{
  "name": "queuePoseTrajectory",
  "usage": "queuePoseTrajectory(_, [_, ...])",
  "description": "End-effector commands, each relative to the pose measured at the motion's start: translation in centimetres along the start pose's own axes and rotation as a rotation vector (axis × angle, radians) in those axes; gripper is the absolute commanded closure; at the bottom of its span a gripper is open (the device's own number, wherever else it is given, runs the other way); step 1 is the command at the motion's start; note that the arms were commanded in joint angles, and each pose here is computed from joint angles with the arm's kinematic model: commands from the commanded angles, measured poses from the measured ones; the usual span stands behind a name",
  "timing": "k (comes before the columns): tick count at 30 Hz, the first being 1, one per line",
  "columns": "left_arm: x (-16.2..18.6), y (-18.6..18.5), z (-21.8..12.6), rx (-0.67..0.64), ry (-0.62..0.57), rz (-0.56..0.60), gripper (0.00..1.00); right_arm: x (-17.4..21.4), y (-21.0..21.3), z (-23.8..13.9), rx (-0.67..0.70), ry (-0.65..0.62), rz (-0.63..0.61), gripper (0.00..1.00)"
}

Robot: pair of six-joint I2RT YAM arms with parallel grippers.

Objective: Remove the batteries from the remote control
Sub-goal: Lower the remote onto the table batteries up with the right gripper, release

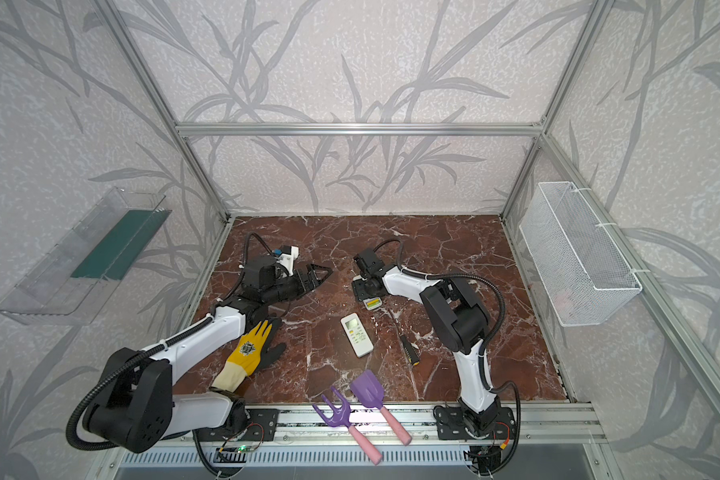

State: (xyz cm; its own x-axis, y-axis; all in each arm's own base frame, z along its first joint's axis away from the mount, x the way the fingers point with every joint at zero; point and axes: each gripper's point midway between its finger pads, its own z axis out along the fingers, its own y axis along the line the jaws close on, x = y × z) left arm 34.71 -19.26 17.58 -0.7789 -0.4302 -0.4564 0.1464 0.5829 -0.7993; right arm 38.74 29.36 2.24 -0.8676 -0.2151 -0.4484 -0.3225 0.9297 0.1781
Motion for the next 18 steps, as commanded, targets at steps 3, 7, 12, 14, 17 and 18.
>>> queuePoseTrajectory(3, [-0.4,-0.5,-0.6,0.015,-0.024,0.008,0.01,4.9,-1.7,0.0,0.043,0.129,0.02,0.24])
queuePoseTrajectory(7, [-0.4,-0.5,-0.6,0.016,-0.023,0.007,0.01,5.8,-0.4,-0.6,-0.026,0.147,0.008,0.23])
queuePoseTrajectory(12, [-0.3,-0.6,-0.7,0.017,-0.024,0.005,0.01,6.7,1.2,-1.4,-0.054,0.154,-0.022,0.22])
queuePoseTrajectory(14, [-0.3,-0.5,-0.8,0.016,-0.025,0.004,0.01,6.9,1.7,-1.6,-0.062,0.158,-0.025,0.22])
queuePoseTrajectory(17, [-0.3,-0.5,-0.9,0.014,-0.026,0.005,0.01,7.4,2.4,-1.7,-0.071,0.167,-0.036,0.22])
queuePoseTrajectory(18, [-0.3,-0.5,-0.9,0.012,-0.026,0.005,0.01,7.5,2.6,-1.7,-0.073,0.169,-0.041,0.22])
